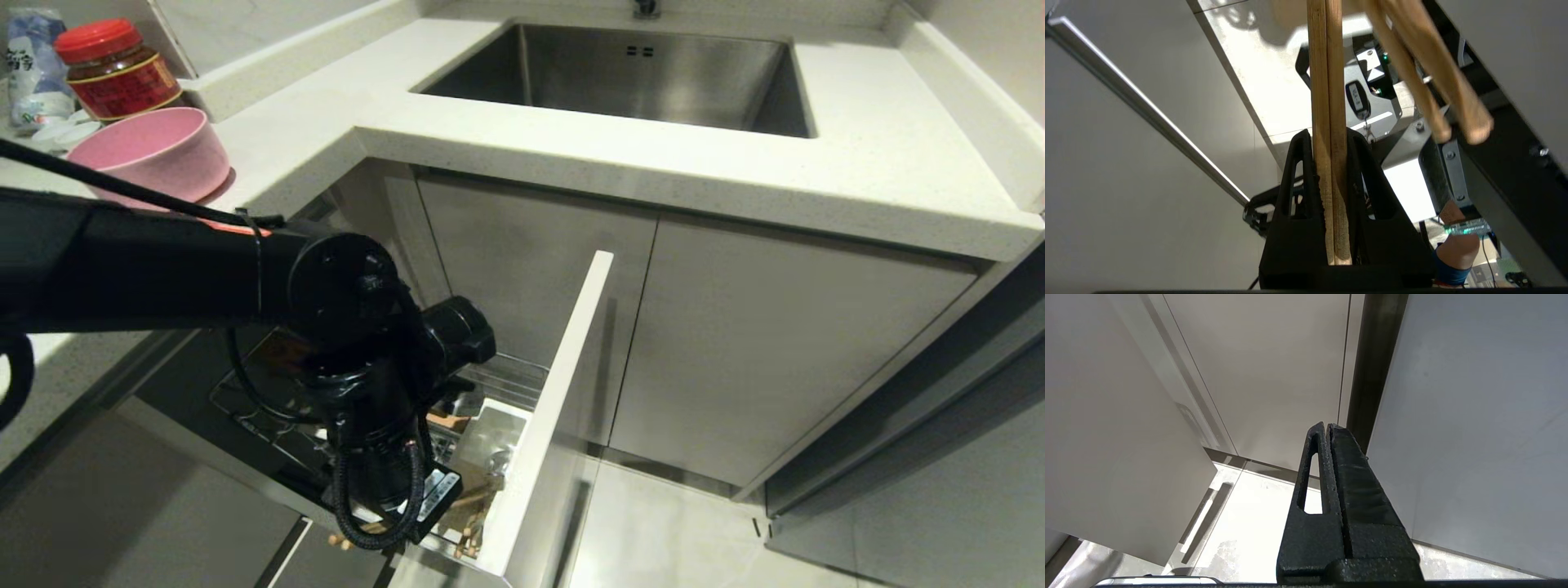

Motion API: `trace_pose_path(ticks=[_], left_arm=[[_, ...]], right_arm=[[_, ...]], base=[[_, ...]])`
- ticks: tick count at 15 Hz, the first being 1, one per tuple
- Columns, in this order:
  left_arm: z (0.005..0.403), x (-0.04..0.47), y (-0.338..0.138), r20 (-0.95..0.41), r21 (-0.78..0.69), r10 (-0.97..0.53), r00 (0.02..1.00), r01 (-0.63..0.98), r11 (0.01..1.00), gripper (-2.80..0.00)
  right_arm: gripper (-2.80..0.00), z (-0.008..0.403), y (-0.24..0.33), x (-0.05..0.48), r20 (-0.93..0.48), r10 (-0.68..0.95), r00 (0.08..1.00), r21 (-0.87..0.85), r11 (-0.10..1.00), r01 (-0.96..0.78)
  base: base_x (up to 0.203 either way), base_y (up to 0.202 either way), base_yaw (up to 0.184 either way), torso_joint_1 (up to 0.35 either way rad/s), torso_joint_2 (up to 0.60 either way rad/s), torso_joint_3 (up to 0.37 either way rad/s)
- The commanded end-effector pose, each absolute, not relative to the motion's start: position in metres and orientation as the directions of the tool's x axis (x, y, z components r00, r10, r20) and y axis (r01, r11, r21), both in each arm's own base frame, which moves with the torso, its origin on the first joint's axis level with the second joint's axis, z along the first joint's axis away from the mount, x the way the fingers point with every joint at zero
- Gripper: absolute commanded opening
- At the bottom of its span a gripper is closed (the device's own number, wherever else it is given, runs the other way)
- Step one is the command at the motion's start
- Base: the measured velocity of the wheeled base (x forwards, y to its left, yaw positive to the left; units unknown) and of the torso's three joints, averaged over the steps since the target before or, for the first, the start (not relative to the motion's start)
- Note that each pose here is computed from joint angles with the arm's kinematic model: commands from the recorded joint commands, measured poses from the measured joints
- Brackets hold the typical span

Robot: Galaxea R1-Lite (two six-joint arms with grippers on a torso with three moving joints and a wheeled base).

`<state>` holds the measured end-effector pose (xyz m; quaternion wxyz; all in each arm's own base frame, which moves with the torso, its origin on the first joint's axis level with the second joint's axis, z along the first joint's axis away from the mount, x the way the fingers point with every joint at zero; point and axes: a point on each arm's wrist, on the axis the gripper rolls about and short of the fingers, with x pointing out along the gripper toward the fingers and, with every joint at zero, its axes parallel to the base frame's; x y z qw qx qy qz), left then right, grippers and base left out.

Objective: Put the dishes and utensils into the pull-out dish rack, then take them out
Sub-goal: Pick up the chopsticks and place it in the cupboard

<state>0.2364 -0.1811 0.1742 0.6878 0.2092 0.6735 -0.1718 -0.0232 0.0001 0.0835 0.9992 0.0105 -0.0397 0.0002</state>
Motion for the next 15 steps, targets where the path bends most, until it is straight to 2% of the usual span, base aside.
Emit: trace_pose_path(ticks=[1, 14, 15], left_arm=[[0.162, 0.245, -0.188, -0.998, 0.060, 0.064, 0.009, 0.519, 0.853, -2.80], [0.143, 0.269, -0.196, -0.998, 0.058, 0.064, 0.006, 0.504, 0.862, -2.80], [0.143, 0.270, -0.197, -0.998, 0.058, 0.064, 0.006, 0.504, 0.862, 0.00]], right_arm=[[-2.80, 0.076, 0.000, -0.021, 0.055, 0.000, 0.998, 0.021, 1.000, -0.001], [-2.80, 0.076, 0.000, -0.021, 0.055, 0.000, 0.998, 0.021, 1.000, -0.001], [-2.80, 0.076, 0.000, -0.021, 0.055, 0.000, 0.999, 0.021, 1.000, -0.001]], base=[[0.000, 0.000, 0.000, 0.000, 0.00, 0.000], [0.000, 0.000, 0.000, 0.000, 0.00, 0.000], [0.000, 0.000, 0.000, 0.000, 0.00, 0.000]])
